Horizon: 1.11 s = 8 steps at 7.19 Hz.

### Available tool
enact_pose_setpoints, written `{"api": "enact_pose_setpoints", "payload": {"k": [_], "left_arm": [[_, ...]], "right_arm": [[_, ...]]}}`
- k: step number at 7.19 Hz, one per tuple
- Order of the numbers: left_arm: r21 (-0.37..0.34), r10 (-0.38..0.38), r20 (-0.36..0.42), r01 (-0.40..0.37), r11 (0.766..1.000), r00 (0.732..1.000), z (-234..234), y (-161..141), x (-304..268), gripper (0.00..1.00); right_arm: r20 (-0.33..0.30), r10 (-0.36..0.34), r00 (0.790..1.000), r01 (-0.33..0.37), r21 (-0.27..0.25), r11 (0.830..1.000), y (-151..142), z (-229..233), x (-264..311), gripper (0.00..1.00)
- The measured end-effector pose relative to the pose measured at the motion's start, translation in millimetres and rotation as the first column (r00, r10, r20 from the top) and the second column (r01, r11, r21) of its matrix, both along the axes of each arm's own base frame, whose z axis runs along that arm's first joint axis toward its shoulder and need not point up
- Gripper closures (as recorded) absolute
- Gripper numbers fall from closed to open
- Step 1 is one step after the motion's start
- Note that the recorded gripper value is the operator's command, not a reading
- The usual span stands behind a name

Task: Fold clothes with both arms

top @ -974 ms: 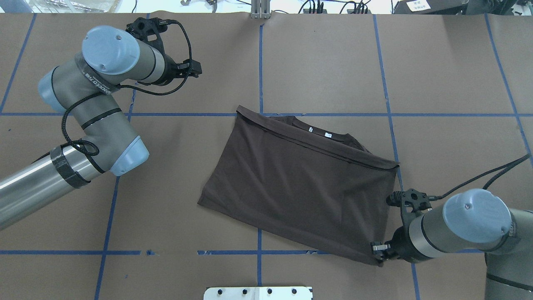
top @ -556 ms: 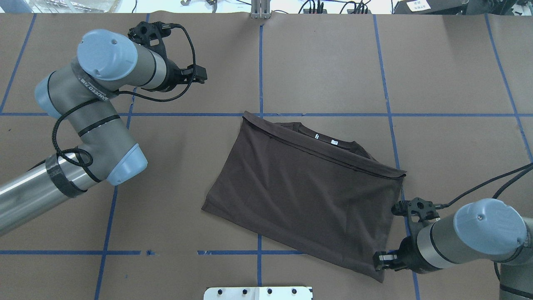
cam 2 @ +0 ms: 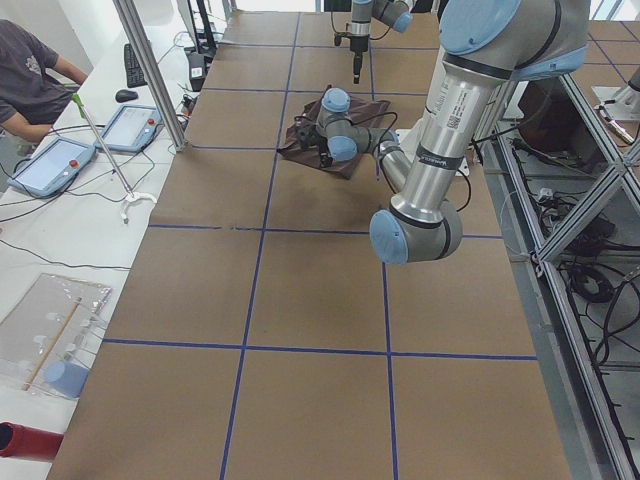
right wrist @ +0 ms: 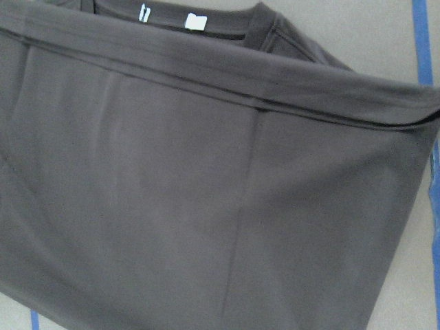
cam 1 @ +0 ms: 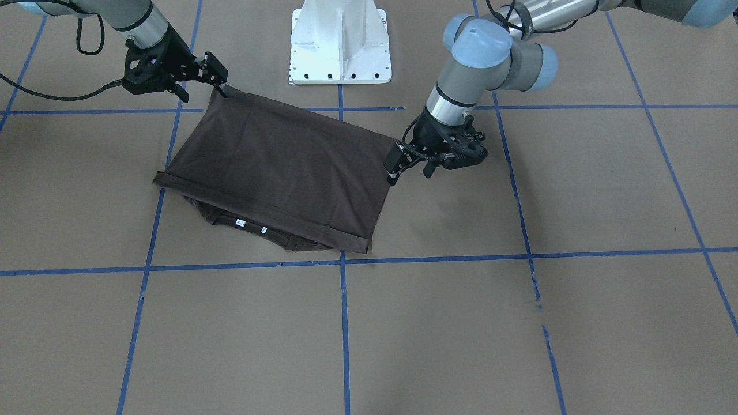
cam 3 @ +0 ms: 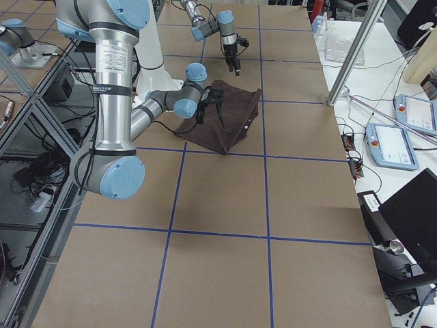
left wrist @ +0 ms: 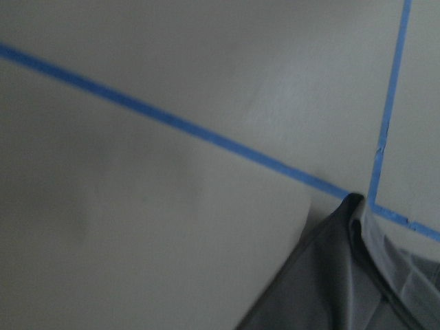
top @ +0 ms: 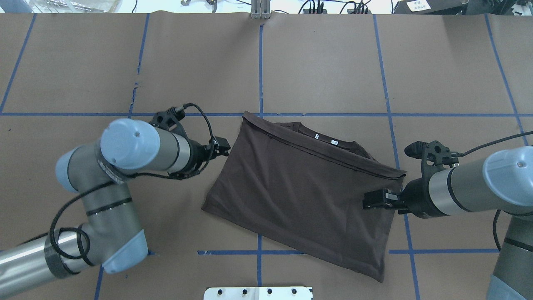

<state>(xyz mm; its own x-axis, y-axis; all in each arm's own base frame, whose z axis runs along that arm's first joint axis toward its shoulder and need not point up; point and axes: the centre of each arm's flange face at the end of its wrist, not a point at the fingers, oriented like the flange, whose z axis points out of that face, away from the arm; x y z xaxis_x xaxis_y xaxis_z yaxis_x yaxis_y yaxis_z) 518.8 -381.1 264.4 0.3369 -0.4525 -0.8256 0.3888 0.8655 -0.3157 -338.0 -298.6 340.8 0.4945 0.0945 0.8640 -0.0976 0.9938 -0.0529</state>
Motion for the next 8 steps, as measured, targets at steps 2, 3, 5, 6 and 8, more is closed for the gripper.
{"api": "enact_pose_setpoints", "payload": {"k": [2,3,5,6,8], "left_arm": [[-0.117,-0.026,0.051,0.031,0.993,0.998,8,55,33,0.11],[-0.138,-0.030,0.071,0.039,0.990,0.997,11,66,37,0.13],[-0.157,-0.033,0.096,0.048,0.986,0.995,21,73,38,0.22],[-0.161,-0.033,0.104,0.050,0.986,0.994,26,74,37,0.36],[-0.184,-0.047,0.109,0.067,0.981,0.993,29,75,38,0.63]], "right_arm": [[0.007,0.048,0.999,-0.048,0.025,0.999,-11,-5,4,0.00],[0.012,0.056,0.998,-0.056,0.033,0.998,-13,-8,3,0.00],[0.020,0.065,0.998,-0.066,0.042,0.997,-15,-13,2,0.00],[0.022,0.067,0.998,-0.068,0.043,0.997,-15,-14,2,0.00],[0.022,0.068,0.997,-0.068,0.045,0.997,-15,-14,2,0.00]]}}
